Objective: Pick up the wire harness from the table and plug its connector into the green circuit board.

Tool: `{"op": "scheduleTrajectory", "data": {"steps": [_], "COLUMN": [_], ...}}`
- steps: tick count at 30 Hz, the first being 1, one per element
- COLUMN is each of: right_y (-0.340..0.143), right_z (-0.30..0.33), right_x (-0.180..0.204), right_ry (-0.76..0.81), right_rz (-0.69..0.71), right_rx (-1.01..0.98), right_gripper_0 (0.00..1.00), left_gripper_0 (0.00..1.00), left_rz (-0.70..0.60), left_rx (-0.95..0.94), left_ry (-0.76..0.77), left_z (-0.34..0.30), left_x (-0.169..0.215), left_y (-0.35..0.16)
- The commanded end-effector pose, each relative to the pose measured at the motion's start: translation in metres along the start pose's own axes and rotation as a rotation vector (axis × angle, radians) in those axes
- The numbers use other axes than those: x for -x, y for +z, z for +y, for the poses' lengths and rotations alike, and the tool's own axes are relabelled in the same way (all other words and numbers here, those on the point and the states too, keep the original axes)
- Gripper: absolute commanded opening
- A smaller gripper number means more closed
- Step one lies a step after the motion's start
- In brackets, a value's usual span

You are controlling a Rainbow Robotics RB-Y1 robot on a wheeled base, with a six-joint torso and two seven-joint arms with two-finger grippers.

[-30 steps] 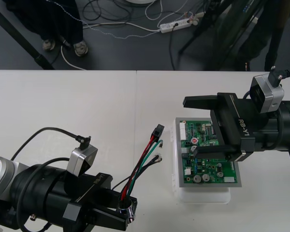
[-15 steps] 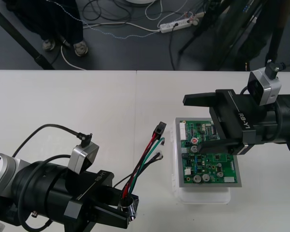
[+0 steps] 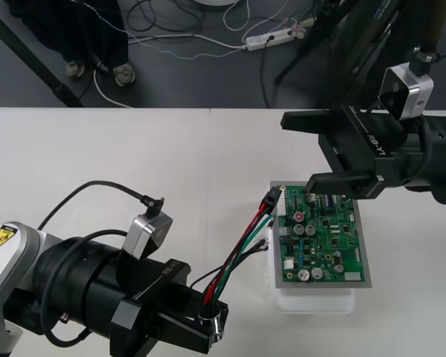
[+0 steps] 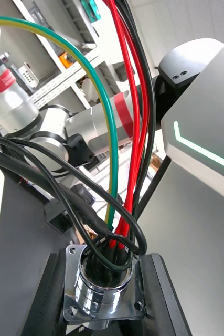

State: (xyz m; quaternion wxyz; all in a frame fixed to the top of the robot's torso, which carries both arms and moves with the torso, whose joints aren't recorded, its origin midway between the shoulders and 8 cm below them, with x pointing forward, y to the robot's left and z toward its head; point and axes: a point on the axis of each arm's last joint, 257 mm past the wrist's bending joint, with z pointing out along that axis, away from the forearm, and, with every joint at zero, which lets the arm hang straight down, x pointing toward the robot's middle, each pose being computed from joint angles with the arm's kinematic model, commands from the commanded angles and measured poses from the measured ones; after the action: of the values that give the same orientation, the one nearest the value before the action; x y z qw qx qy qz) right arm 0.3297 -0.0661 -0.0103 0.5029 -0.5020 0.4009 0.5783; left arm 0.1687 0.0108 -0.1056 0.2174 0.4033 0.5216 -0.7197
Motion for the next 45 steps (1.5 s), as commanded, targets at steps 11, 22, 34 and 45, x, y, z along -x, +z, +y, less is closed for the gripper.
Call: {"op": "scheduleTrajectory", "data": {"steps": [11,22,34,45], "right_y": [0.042,0.04,0.044,0.05], "right_z": [0.038,0.046,0.063,0.077], "right_x": [0.007,0.018,0.025,0.019], "right_ry": [0.091,0.124,0.123,0.135], "right_rz": [-0.078,-0.122,-0.127,-0.115], "right_rx": [0.216,0.251,0.304,0.336], "right_gripper_0": [1.0,1.0,1.0,1.0], "left_gripper_0": [0.0,0.0,0.0,0.0], "left_rz": [0.064,0.063,0.059,0.058], "left_rx": [-0.141,-0.141,-0.143,-0.142], "left_ry": [-0.036,-0.037,-0.038,-0.037], "left_z": [-0.028,-0.028,-0.029,-0.029], "left_x": [0.005,0.004,0.005,0.005], "left_y": [0.031,0.031,0.03,0.03]}}
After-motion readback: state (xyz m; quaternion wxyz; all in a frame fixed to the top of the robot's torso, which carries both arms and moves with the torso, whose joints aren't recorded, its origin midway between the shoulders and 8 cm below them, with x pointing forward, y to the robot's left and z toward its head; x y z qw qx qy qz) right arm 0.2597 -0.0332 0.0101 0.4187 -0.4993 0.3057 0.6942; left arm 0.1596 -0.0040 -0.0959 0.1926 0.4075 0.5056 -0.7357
